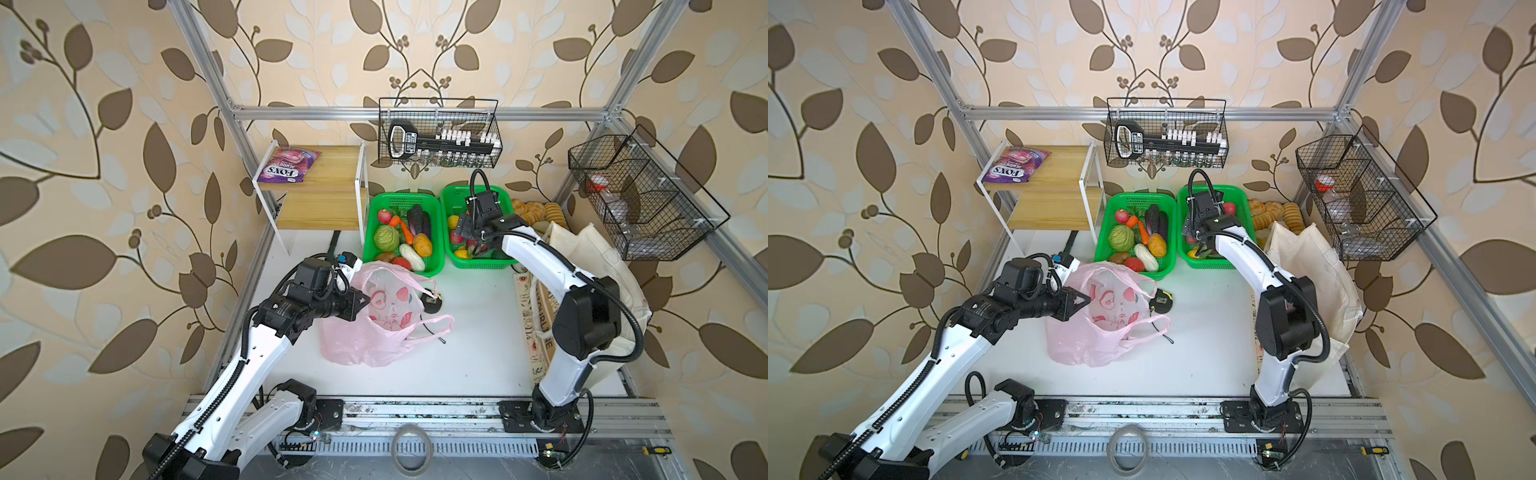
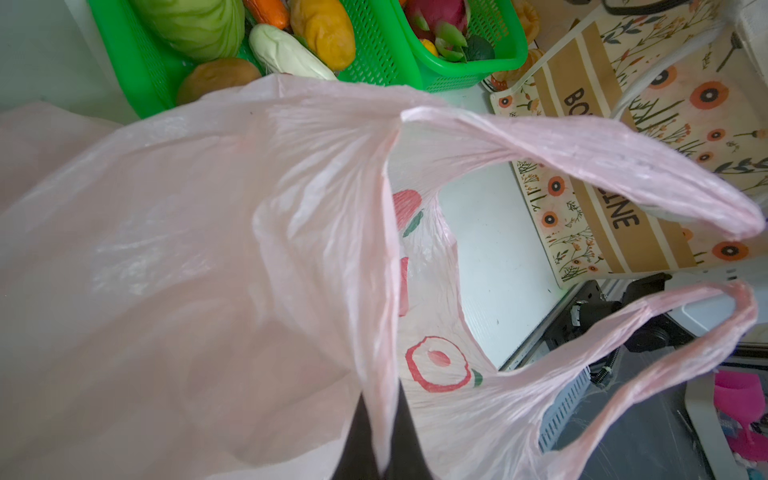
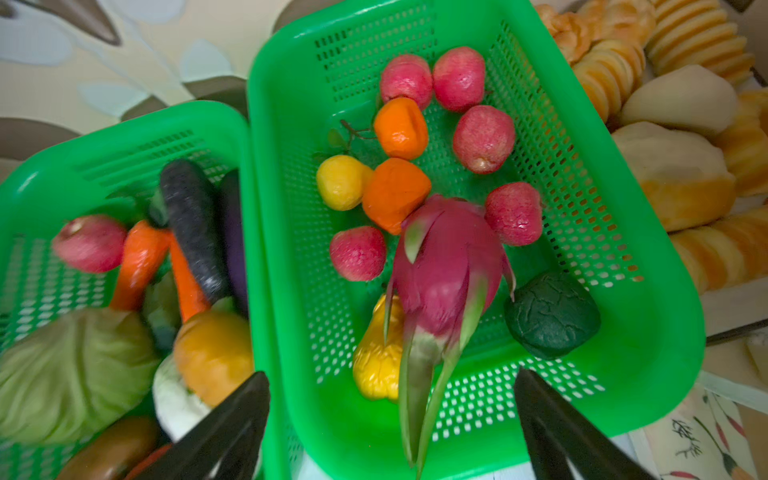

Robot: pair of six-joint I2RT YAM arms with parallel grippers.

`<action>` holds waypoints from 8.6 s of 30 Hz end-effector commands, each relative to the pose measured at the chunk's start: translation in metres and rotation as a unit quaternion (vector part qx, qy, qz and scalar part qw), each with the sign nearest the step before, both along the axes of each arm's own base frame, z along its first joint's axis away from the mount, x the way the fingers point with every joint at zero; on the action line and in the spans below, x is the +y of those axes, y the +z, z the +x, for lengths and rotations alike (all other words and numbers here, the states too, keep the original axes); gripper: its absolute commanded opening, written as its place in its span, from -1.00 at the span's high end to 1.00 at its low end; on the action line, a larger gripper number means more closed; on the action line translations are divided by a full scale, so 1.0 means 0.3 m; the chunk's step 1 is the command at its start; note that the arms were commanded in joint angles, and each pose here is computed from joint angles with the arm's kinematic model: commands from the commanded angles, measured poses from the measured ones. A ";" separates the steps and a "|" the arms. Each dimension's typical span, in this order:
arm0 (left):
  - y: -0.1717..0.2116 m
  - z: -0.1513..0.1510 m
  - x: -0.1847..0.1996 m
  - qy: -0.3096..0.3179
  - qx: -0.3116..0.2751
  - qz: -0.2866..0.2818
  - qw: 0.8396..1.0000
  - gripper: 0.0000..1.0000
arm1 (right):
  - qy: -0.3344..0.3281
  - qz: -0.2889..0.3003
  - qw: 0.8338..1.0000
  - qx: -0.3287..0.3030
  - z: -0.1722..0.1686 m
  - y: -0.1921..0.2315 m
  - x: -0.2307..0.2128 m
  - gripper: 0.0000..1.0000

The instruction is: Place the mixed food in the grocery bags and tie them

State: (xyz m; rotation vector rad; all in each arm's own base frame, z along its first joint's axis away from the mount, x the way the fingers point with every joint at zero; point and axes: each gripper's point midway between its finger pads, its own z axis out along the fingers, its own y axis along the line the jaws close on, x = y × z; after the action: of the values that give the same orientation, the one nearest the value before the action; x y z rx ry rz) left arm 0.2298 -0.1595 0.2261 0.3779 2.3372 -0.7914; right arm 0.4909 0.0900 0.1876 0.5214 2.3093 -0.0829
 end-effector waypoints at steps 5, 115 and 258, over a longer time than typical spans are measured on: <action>0.046 0.039 -0.011 -0.001 -0.040 -0.017 0.999 1.00 | -0.075 0.020 0.997 0.025 0.075 -0.131 -0.107 -1.00; 0.167 -0.033 -0.181 -0.123 0.042 -0.169 0.977 0.95 | 0.622 0.236 0.747 -0.001 -0.858 0.158 0.723 -0.76; 0.159 0.097 0.197 0.226 -0.039 0.015 0.973 1.00 | 0.117 0.015 0.993 -0.024 -0.216 0.119 0.077 -0.17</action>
State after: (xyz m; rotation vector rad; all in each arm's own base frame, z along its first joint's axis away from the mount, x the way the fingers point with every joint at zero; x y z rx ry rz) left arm 0.2541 -0.0980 0.2666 -0.1043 2.2823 -0.4745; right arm 0.4118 0.1271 0.2549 0.2270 2.2140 0.2267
